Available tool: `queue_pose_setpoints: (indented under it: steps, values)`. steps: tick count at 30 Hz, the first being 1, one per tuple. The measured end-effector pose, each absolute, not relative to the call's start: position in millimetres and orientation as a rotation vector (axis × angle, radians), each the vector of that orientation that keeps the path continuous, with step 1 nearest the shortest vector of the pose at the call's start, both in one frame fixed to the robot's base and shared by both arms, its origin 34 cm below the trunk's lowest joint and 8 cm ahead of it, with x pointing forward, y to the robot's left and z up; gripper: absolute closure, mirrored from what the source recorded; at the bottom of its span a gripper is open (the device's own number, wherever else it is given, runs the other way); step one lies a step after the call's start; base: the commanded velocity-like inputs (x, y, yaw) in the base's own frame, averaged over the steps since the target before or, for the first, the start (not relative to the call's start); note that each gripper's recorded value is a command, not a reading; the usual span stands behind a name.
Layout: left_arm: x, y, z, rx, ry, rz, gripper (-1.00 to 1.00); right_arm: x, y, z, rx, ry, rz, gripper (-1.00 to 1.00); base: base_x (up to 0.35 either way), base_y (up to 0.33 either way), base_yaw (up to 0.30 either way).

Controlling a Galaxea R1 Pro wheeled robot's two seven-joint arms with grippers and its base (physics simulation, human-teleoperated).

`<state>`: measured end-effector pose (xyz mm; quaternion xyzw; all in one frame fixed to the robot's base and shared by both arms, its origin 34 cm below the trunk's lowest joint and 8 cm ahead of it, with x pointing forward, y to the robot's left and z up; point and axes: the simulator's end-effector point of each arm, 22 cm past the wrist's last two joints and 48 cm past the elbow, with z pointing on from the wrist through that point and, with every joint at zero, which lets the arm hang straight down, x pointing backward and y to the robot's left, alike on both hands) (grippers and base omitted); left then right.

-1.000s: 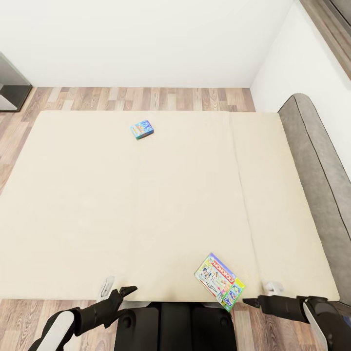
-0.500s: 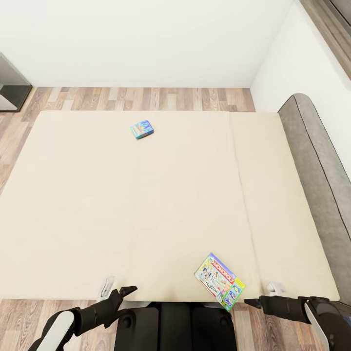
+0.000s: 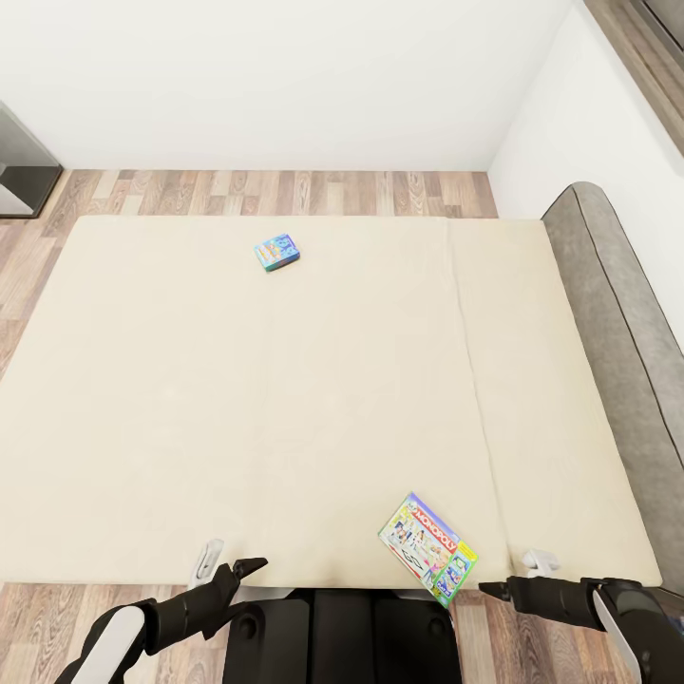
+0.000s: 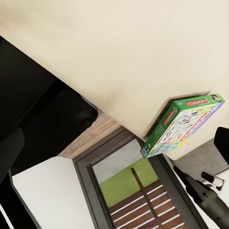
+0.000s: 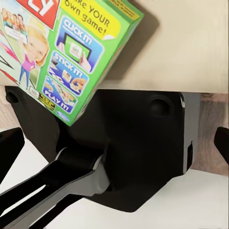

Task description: Put all the toys in the child's room - the three board games (two on the bed and one on the table), the two jigsaw puzzles on the table, and the tennis ball on the table - inside the toy box on the table in the child's room.

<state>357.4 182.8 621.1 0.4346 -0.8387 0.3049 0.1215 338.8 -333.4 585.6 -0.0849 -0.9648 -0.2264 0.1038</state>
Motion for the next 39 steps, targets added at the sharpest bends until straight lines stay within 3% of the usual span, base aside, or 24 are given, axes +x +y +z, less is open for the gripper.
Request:
queue_pose_setpoints:
  steps: [39]
  values:
    - [358, 183, 621, 1.269, -2.449, 0.891, -1.0, 350, -342, 578, -0.242, -2.882, -0.591, -1.0, 0.0, 0.0, 0.0]
